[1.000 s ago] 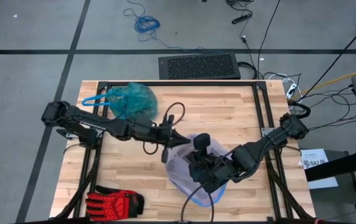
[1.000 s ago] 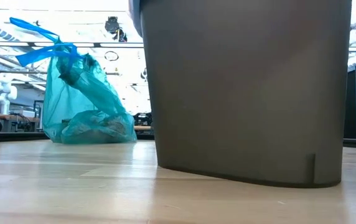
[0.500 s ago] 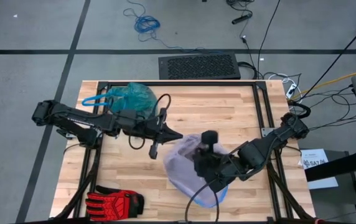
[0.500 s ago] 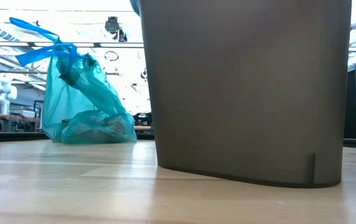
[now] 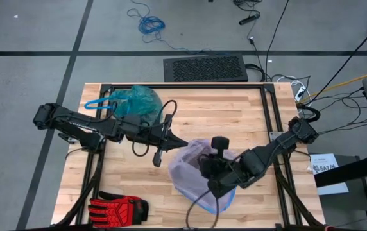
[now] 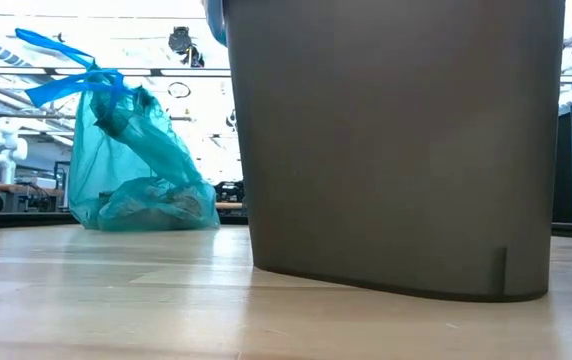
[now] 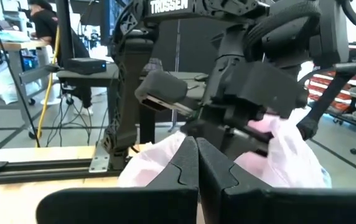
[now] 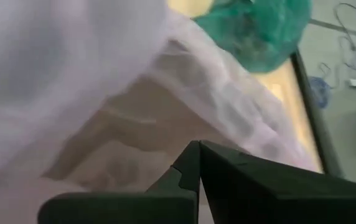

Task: Place trash/remove bag and relplace
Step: Insert the trash bag into the trash bin

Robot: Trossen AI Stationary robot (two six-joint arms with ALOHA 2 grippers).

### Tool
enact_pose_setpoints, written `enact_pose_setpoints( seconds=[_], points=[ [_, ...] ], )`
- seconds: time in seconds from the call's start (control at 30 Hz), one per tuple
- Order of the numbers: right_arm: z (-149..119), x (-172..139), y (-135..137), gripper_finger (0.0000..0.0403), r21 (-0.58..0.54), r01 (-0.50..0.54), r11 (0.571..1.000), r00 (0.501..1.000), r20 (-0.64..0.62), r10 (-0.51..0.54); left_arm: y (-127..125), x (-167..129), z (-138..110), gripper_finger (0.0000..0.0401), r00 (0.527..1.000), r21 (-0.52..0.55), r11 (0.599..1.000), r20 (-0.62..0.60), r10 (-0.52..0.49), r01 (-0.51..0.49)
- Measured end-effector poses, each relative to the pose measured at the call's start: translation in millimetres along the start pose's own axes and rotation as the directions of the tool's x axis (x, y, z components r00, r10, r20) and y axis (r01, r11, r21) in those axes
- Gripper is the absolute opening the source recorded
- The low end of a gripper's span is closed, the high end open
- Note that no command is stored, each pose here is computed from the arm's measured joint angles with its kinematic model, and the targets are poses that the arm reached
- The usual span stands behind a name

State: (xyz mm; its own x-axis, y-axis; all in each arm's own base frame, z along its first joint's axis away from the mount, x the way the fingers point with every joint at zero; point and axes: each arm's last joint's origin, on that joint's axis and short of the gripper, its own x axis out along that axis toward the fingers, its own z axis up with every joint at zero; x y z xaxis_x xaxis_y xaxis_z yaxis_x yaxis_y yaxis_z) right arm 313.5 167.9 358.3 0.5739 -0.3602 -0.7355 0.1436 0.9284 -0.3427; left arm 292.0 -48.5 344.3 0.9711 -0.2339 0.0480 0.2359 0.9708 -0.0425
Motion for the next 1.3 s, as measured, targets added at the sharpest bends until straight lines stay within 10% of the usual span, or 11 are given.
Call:
enact_pose_setpoints(
  seconds=[0.5, 0.87, 1.3],
  points=[
    [-9.9, 8.4, 51.2, 0.0000, -0.010, -0.019, 1.000, 1.000, 0.017, 0.020, -6.3, 0.1, -3.0, 0.0000, 1.000, -0.001, 1.000, -0.005, -0.016, 0.016],
    [-5.7, -2.8, 9.4, 0.0000, 0.140, 0.235, 0.962, 0.963, 0.103, -0.250, -4.6, -2.7, -25.2, 0.0000, 0.995, 0.000, 0.997, -0.068, 0.079, -0.080],
    [-2.1, -2.4, 10.7, 0.0000, 0.122, 0.218, 0.968, 0.965, 0.122, -0.233, -3.9, -5.7, -35.4, 0.0000, 0.996, -0.026, 0.996, -0.029, 0.087, -0.088]
  ],
)
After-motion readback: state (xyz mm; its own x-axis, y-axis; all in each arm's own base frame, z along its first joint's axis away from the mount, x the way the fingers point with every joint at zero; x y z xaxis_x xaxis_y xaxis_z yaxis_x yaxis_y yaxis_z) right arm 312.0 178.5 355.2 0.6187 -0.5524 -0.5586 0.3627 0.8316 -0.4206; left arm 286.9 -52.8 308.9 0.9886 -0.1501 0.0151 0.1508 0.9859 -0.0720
